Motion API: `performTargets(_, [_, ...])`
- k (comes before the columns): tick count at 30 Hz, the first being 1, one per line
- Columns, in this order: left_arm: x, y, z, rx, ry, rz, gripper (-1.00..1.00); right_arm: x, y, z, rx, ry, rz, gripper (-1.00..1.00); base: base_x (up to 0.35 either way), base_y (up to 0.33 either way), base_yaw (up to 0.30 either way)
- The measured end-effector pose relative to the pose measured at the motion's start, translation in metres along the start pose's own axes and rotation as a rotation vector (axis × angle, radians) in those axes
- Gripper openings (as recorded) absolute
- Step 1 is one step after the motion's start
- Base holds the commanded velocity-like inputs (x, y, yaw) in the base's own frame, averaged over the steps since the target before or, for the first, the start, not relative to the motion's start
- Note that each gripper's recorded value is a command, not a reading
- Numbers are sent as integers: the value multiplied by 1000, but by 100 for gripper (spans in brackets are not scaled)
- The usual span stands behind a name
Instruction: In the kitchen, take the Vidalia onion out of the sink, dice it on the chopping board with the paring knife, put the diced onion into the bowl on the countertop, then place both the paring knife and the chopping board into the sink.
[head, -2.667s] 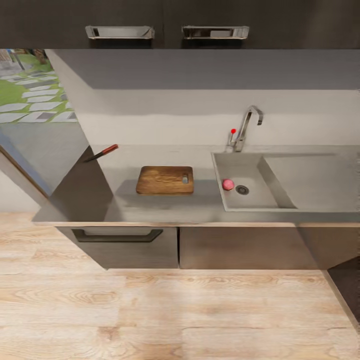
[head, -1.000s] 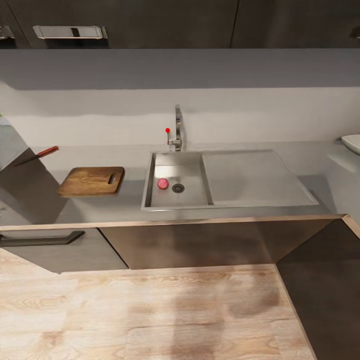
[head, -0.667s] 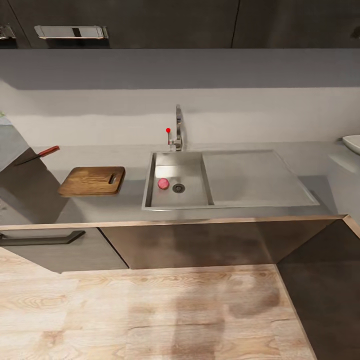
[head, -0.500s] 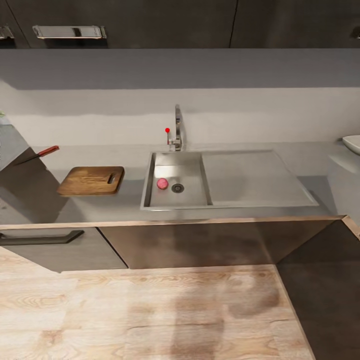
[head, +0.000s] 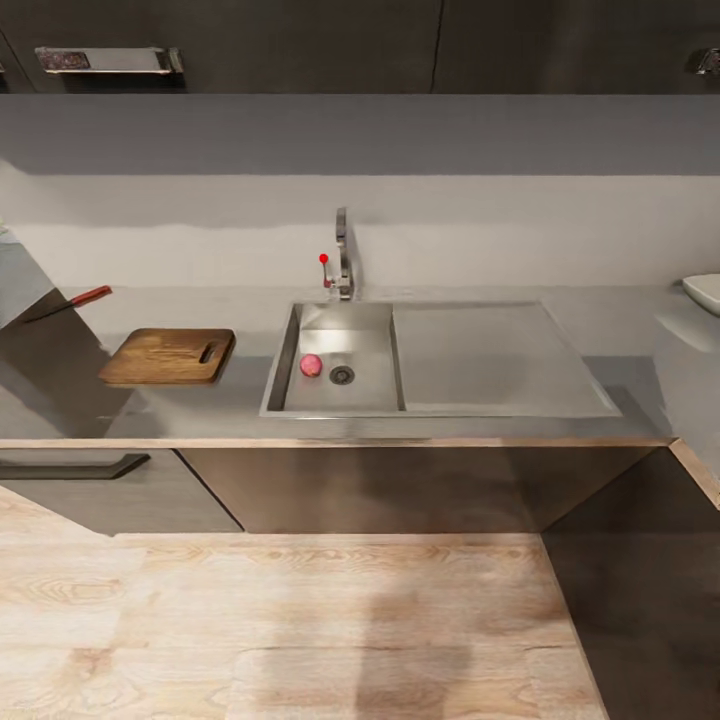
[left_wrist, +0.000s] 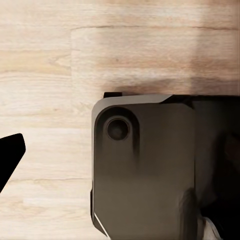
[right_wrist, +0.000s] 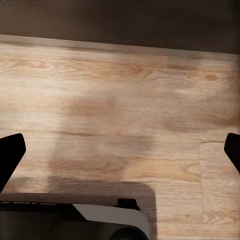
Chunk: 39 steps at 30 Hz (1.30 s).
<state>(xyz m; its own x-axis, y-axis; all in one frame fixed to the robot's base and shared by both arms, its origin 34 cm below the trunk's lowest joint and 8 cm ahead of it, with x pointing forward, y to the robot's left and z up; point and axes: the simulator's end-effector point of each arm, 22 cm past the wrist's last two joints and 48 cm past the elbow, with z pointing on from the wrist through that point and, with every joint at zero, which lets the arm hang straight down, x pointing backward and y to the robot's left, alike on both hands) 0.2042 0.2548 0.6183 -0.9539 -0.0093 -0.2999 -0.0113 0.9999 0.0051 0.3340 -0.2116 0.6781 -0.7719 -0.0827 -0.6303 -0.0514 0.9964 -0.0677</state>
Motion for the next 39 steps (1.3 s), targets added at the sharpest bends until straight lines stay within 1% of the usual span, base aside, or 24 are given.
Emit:
performTargets(3, [3, 0, -1, 0, 6, -1, 100, 0, 0, 0, 0, -1, 0, 100, 0, -15, 3])
performTargets(5, [9, 0, -2, -1, 21, -3, 100, 0, 0, 0, 0, -1, 0, 100, 0, -6, 1])
performTargets(8, [7, -2, -1, 0, 19, -5, 100, 0, 0, 0, 0, -1, 0, 100, 0, -2, 1])
performTargets(9, [-4, -9, 2, 6, 5, -10, 100, 0, 0, 0, 0, -1, 0, 100, 0, 0, 0])
performTargets(10, [-11, -14, 4, 12, 9, -13, 100, 0, 0, 0, 0, -1, 0, 100, 0, 0, 0])
performTargets(11, [-18, -19, 7, 18, 22, -16, 100, 0, 0, 0, 0, 0, 0, 100, 0, 0, 0])
performTargets(13, [-36, -27, 12, 29, 70, -20, 100, 0, 0, 0, 0, 0, 0, 100, 0, 0, 0])
performTargets(14, [-44, -29, 13, 30, 80, -21, 100, 0, 0, 0, 0, 0, 0, 100, 0, 0, 0])
performTargets(16, [-72, -33, 14, 38, 92, -19, 100, 0, 0, 0, -1, -1, 0, 100, 0, 0, 0])
performTargets(17, [-92, -36, 12, 47, 95, -13, 100, 0, 0, 0, -1, -1, 0, 100, 0, 0, 0])
performTargets(18, [-114, -43, 9, 59, 88, -1, 100, 0, 0, 0, -1, -1, 0, 100, 0, 0, 0])
performTargets(19, [-126, -47, 7, 67, 82, 7, 100, 0, 0, 0, -1, -1, 0, 100, 0, 0, 0])
performTargets(22, [-181, -68, -10, 106, 42, 49, 100, 0, 1, 0, -2, -1, 0, 100, 0, 0, 0])
performTargets(23, [-190, -71, -13, 110, 33, 53, 100, 0, 1, 0, -2, -1, 0, 100, 0, 0, 0])
performTargets(25, [-219, -77, -24, 120, -1, 59, 100, 0, 1, 0, -2, 0, 0, 100, 0, 0, 0])
performTargets(27, [-245, -79, -32, 124, -37, 62, 100, 2, 1, 0, -2, 4, -1, 100, 0, 0, 0])
performTargets(29, [-280, -81, -41, 128, -79, 66, 100, 3, 1, -1, -1, 6, -2, 100, 0, 0, 0])
performTargets(33, [-318, -85, -49, 132, -95, 82, 100, 4, 1, -1, -1, 8, -2, 100, 0, 0, 0])
performTargets(35, [-348, -87, -55, 134, -108, 91, 100, 4, 1, -1, -1, 9, -2, 100, 0, 0, 0])
performTargets(36, [-355, -87, -57, 133, -113, 93, 100, 4, 1, -1, -1, 9, -2, 100, 0, 0, 0])
performTargets(38, [-383, -88, -65, 133, -142, 97, 100, 4, 1, -1, -1, 8, -2, 100, 0, 0, 0])
performTargets(39, [-391, -88, -67, 133, -153, 98, 100, 4, 1, -1, -1, 8, -2, 100, 0, 0, 0])
